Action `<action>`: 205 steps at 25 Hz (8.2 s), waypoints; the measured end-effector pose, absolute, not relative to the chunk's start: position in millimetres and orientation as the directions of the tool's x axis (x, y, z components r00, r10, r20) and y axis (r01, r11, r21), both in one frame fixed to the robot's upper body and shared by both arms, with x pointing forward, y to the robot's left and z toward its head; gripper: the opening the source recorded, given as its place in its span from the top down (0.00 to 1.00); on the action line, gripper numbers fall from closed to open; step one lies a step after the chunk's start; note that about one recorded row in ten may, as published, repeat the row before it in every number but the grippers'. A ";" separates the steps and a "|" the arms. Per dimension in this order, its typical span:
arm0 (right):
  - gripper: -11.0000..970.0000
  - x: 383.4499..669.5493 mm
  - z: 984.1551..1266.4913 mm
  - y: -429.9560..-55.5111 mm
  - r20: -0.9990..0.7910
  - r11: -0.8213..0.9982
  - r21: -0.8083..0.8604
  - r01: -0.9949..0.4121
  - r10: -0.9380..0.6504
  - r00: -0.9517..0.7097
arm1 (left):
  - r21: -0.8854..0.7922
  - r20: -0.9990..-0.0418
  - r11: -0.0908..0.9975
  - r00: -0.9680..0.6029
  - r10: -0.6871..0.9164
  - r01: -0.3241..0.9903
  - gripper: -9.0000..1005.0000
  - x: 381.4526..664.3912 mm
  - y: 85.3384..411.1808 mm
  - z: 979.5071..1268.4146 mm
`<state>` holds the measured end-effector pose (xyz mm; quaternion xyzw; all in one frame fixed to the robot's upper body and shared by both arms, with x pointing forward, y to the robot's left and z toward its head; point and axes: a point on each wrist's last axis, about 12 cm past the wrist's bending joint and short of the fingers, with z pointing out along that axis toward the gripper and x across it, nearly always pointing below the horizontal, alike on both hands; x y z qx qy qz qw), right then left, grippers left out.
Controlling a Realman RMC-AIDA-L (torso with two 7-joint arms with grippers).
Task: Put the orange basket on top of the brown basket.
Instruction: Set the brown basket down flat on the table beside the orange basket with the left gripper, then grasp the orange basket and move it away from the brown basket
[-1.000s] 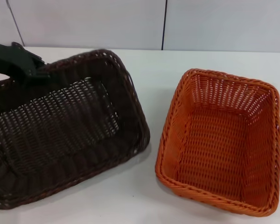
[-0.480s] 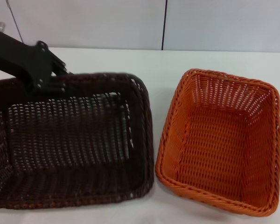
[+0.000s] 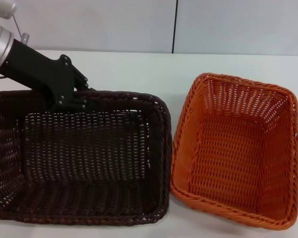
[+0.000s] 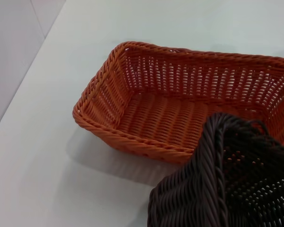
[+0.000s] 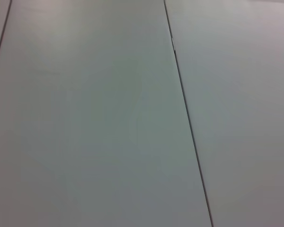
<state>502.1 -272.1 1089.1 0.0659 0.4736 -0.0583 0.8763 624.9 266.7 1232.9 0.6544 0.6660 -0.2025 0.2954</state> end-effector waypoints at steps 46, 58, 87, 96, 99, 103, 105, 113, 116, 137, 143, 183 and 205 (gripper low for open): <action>0.34 525.3 1102.8 -258.7 -0.793 0.998 -0.018 0.064 -0.054 0.606 | -0.235 -0.892 0.925 0.312 -0.328 0.299 0.39 588.2 408.5 1230.1; 0.34 549.0 1130.4 -239.2 -0.762 0.999 0.032 -0.036 0.047 0.646 | -0.215 -0.916 0.969 0.368 -0.156 -0.124 0.39 555.7 452.4 1159.5; 0.34 541.1 1208.7 -88.2 -0.935 0.687 -0.269 -0.675 -0.355 0.010 | -0.239 -0.938 0.910 0.323 -0.126 -0.340 0.39 485.1 503.6 1123.7; 0.34 531.2 1231.9 -73.3 -0.844 0.572 -0.316 -0.757 -0.534 -0.052 | -0.244 -0.933 0.910 0.337 -0.126 -0.336 0.39 488.8 503.4 1127.4; 0.34 533.7 1236.2 -67.2 -0.788 0.527 -0.332 -0.783 -0.611 -0.077 | -0.245 -0.931 0.910 0.343 -0.125 -0.335 0.39 490.5 503.6 1129.2; 0.34 531.0 1239.1 -60.7 -0.712 0.461 -0.331 -0.823 -0.695 -0.103 | -0.245 -0.929 0.911 0.349 -0.123 -0.333 0.39 493.1 503.1 1131.4; 0.34 527.2 1241.6 -57.8 -0.677 0.425 -0.338 -0.840 -0.730 -0.097 | -0.243 -0.929 0.911 0.349 -0.120 -0.334 0.39 494.5 503.4 1132.7; 0.34 513.0 1252.6 -44.1 -0.549 0.291 -0.358 -0.887 -0.834 -0.052 | -0.243 -0.932 0.906 0.343 -0.119 -0.346 0.39 504.4 504.8 1137.8; 0.34 510.4 1252.8 -41.3 -0.524 0.271 -0.347 -0.898 -0.850 -0.054 | -0.247 -0.932 0.903 0.341 -0.122 -0.352 0.39 508.3 504.9 1139.0; 0.34 484.4 1234.6 -60.1 -0.492 0.284 -0.186 -0.941 -0.856 -0.162 | -0.252 -0.938 0.894 0.322 -0.130 -0.372 0.40 517.6 507.1 1141.6; 0.34 478.3 1231.3 -71.7 -0.477 0.309 -0.187 -0.933 -0.859 -0.189 | -0.251 -0.941 0.891 0.312 -0.133 -0.378 0.40 518.7 507.6 1140.8; 0.34 470.6 1166.8 -114.3 -0.308 0.484 -0.069 -0.872 -0.842 -0.443 | -0.246 -0.940 0.887 0.321 -0.120 -0.390 0.40 516.8 511.7 1145.2; 0.72 481.4 1168.2 -119.3 -0.323 0.519 -0.154 -0.841 -0.831 -0.454 | -0.232 -0.937 0.887 0.336 -0.094 -0.399 0.40 511.5 515.9 1151.6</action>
